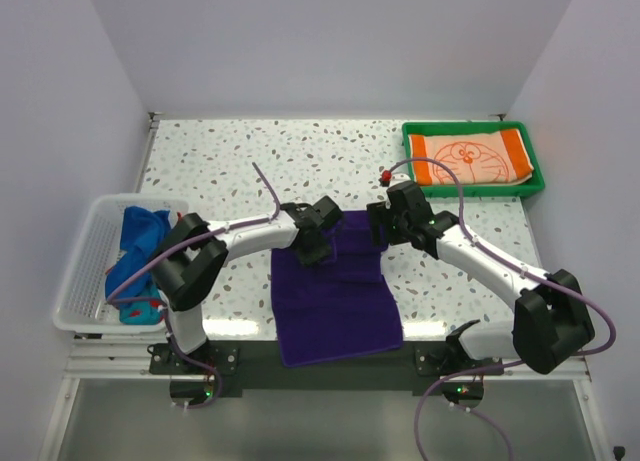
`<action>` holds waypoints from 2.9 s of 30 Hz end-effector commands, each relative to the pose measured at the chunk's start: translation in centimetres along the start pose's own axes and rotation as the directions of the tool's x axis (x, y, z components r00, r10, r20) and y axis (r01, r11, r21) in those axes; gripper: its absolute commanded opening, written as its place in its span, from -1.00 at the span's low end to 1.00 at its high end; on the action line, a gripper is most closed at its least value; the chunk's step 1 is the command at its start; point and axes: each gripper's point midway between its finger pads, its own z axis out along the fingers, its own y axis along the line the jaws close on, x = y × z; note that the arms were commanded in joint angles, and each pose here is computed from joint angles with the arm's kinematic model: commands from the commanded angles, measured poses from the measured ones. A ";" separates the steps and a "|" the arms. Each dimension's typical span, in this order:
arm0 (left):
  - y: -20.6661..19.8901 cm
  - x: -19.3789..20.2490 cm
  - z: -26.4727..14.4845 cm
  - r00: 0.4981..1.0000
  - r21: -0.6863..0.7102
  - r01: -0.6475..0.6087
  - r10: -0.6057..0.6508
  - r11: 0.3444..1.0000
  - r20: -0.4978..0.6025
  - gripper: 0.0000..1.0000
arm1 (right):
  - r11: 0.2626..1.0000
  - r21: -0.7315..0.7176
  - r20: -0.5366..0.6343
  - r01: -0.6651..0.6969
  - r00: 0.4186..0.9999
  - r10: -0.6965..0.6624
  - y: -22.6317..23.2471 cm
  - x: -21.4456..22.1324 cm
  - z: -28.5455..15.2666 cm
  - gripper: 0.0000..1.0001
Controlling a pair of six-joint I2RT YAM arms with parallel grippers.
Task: Fold and stack the towels
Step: Flatten out the crumpled towel
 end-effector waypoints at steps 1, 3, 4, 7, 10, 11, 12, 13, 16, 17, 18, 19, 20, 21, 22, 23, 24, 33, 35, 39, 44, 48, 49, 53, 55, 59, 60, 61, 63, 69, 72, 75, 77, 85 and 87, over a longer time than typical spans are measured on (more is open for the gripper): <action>0.0 0.1 -0.3 1.000 0.006 -0.019 0.019 1.000 0.001 -0.29 | 1.000 -0.006 0.042 0.002 0.999 -0.001 0.1 -1.0 -0.2 0.50; 0.1 0.2 -0.4 1.000 0.009 -0.018 0.018 1.000 0.000 -0.38 | 1.000 -0.007 0.041 0.003 0.999 -0.003 0.1 -1.0 -0.1 0.49; 0.4 0.2 -0.3 1.000 0.006 -0.018 0.018 1.000 -0.001 -0.41 | 1.000 -0.008 0.042 0.002 0.999 -0.001 0.1 -1.1 -0.1 0.49; 0.7 0.1 -0.6 1.000 0.012 -0.019 0.019 1.000 0.010 -0.59 | 1.000 -0.011 0.041 0.005 0.999 -0.004 0.2 -1.3 -0.1 0.46; 1.0 -0.2 -1.1 0.999 0.017 -0.035 0.034 0.999 0.026 -0.84 | 1.000 -0.012 0.046 0.009 0.999 -0.008 0.4 -1.8 0.0 0.40; 1.0 -0.4 -1.4 0.999 0.021 -0.043 0.042 0.999 0.031 -0.97 | 1.000 -0.014 0.039 0.011 0.999 -0.011 0.5 -1.8 0.1 0.38; 1.2 -0.5 -1.5 0.998 0.017 -0.051 0.050 0.999 0.035 -1.00 | 1.000 -0.016 0.038 0.019 0.999 -0.018 0.5 -2.0 0.2 0.35; 1.3 -0.7 -1.8 0.997 0.019 -0.056 0.055 0.998 0.048 -1.00 | 1.000 -0.017 0.047 0.020 0.999 -0.019 0.6 -2.5 0.1 0.33; 1.5 -1.8 -2.8 0.992 0.028 -0.082 0.078 0.996 0.101 -1.00 | 1.000 -0.014 0.039 0.007 0.999 -0.006 0.1 -3.0 0.7 0.24; 1.4 -2.3 -3.5 0.988 0.045 -0.100 0.094 0.994 0.123 -1.00 | 1.000 -0.019 0.044 -0.005 0.999 0.006 -0.1 -3.5 0.7 0.20; 1.5 -2.6 -3.8 0.985 0.047 -0.111 0.104 0.993 0.138 -1.00 | 0.999 -0.045 0.030 -0.022 0.999 0.023 -0.1 -3.4 1.1 0.12; 1.6 -3.2 -4.0 0.981 0.045 -0.121 0.112 0.992 0.157 -1.00 | 0.997 -0.050 0.031 -0.057 0.998 0.058 -0.9 -3.9 1.3 0.08; 1.7 -3.6 -4.5 0.976 0.050 -0.144 0.134 0.988 0.169 -1.00 | 0.995 -0.066 0.042 -0.074 0.996 0.077 -1.1 -4.4 1.5 0.04; 1.8 -4.1 -4.6 0.974 0.052 -0.149 0.138 0.987 0.177 -1.00 | 0.990 -0.119 0.025 -0.074 0.997 0.077 -0.4 -4.3 1.9 0.00; 1.8 -4.3 -4.8 0.972 0.057 -0.157 0.145 0.986 0.183 -1.00 | 0.988 -0.138 0.036 -0.075 0.996 0.081 -0.4 -5.0 2.2 -0.01; 1.7 -4.6 -5.2 0.968 0.069 -0.182 0.166 0.981 0.190 -1.00 | 0.985 -0.156 0.027 -0.068 0.997 0.073 -0.2 -5.0 2.5 -0.02; 1.7 -4.9 -5.2 0.967 0.076 -0.184 0.167 0.980 0.193 -1.00 | 0.980 -0.194 0.001 -0.047 0.999 0.048 0.3 -4.6 3.1 -0.01; 3.7 -6.7 -6.2 0.948 0.074 -0.257 0.237 0.964 0.211 -1.00 | 0.942 -0.336 -0.028 -0.001 1.000 -0.009 2.6 -4.9 5.3 0.20; 4.1 -6.8 -6.5 0.944 0.078 -0.275 0.254 0.958 0.213 -1.00 | 0.930 -0.367 -0.046 -0.006 0.999 -0.012 3.1 -4.7 5.7 0.24; 6.0 -6.9 -6.2 0.939 0.048 -0.288 0.272 0.957 0.210 -1.00 | 0.903 -0.429 -0.075 -0.009 0.997 -0.025 4.3 -3.9 5.5 0.24; 7.1 -6.3 -5.9 0.936 0.064 -0.310 0.293 0.948 0.196 -1.00 | 0.874 -0.486 -0.122 0.009 0.990 -0.077 6.1 -1.5 5.0 0.23; 7.9 -5.8 -5.2 0.935 0.061 -0.319 0.304 0.946 0.183 -1.00 | 0.878 -0.479 -0.161 -0.002 0.983 -0.085 6.5 0.4 5.2 0.23; 8.0 -5.8 -5.2 0.935 0.062 -0.321 0.306 0.945 0.181 -1.00 | 0.893 -0.451 -0.150 0.000 0.986 -0.076 6.0 0.3 5.6 0.24; 8.2 -5.3 -4.8 0.934 0.071 -0.328 0.313 0.942 0.170 -1.00 | 0.921 -0.389 -0.106 0.019 0.992 -0.065 5.1 -0.7 6.0 0.24; 8.2 -5.2 -4.7 0.935 0.076 -0.327 0.311 0.942 0.167 -1.00 | 0.927 -0.373 -0.092 0.035 0.993 -0.075 4.9 -1.4 6.4 0.24; 8.1 -5.0 -4.4 0.937 0.085 -0.326 0.310 0.941 0.163 -1.00 | 0.923 -0.378 -0.090 0.069 0.990 -0.111 4.9 -1.7 7.1 0.24; 8.2 -4.9 -4.3 0.938 0.084 -0.326 0.310 0.942 0.158 -1.00 | 0.923 -0.378 -0.090 0.075 0.989 -0.117 4.9 -1.7 7.4 0.24; 8.1 -4.8 -4.2 0.937 0.087 -0.328 0.312 0.941 0.158 -1.00 | 0.922 -0.379 -0.098 0.080 0.987 -0.126 4.8 -1.4 7.7 0.24; 8.3 -4.8 -4.1 0.936 0.083 -0.330 0.315 0.940 0.156 -1.00 | 0.914 -0.398 -0.129 0.078 0.982 -0.140 5.0 -0.4 8.4 0.23; 8.3 -5.0 -3.8 0.934 0.078 -0.334 0.319 0.939 0.163 -1.00 | 0.894 -0.436 -0.114 0.107 0.978 -0.172 5.6 -0.9 8.4 0.02; 7.7 -5.7 -4.1 0.933 0.080 -0.332 0.314 0.940 0.178 -1.00 | 0.890 -0.430 -0.058 0.155 0.978 -0.199 5.8 -4.0 7.7 -0.64; 6.7 -7.0 -4.8 0.927 0.090 -0.334 0.310 0.938 0.209 -1.00 | 0.890 -0.399 0.015 0.220 0.972 -0.234 5.6 -7.4 6.6 -0.80; 5.8 -8.2 -5.6 0.927 0.104 -0.325 0.295 0.940 0.233 -1.00 | 0.897 -0.364 0.067 0.250 0.968 -0.242 5.3 -9.2 5.5 -0.81; 6.2 -8.8 -5.6 0.930 0.115 -0.319 0.287 0.941 0.231 -1.00 | 0.901 -0.393 0.052 0.182 0.983 -0.176 5.5 -6.0 2.1 -0.98; 6.5 -7.7 -5.3 0.937 0.140 -0.317 0.287 0.938 0.200 -1.00 | 0.898 -0.417 0.006 0.142 0.988 -0.154 5.7 -3.0 1.1 -0.94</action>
